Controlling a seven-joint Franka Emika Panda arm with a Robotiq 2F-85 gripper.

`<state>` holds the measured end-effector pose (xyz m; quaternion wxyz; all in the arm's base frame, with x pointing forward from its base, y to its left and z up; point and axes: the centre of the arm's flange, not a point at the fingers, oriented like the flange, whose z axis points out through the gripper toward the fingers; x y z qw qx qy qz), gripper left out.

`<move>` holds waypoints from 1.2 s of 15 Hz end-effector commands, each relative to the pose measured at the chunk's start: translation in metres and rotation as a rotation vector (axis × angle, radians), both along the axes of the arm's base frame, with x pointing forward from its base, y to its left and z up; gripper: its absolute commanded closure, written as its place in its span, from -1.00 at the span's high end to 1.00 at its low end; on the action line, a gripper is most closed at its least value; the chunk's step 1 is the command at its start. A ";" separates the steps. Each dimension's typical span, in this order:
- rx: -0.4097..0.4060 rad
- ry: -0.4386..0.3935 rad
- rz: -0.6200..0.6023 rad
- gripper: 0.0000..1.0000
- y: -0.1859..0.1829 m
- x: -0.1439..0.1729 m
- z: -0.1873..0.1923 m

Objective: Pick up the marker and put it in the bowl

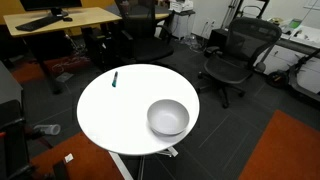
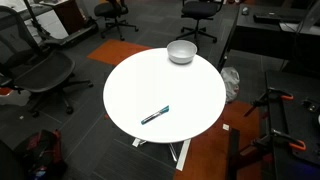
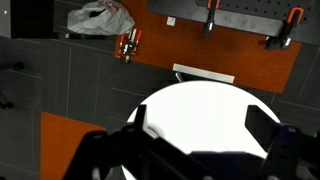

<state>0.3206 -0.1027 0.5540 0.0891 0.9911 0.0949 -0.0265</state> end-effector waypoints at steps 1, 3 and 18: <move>0.000 0.000 0.000 1.00 0.000 0.000 0.000; 0.000 0.000 0.000 1.00 0.000 0.000 0.000; -0.083 0.009 0.179 1.00 0.039 0.057 0.001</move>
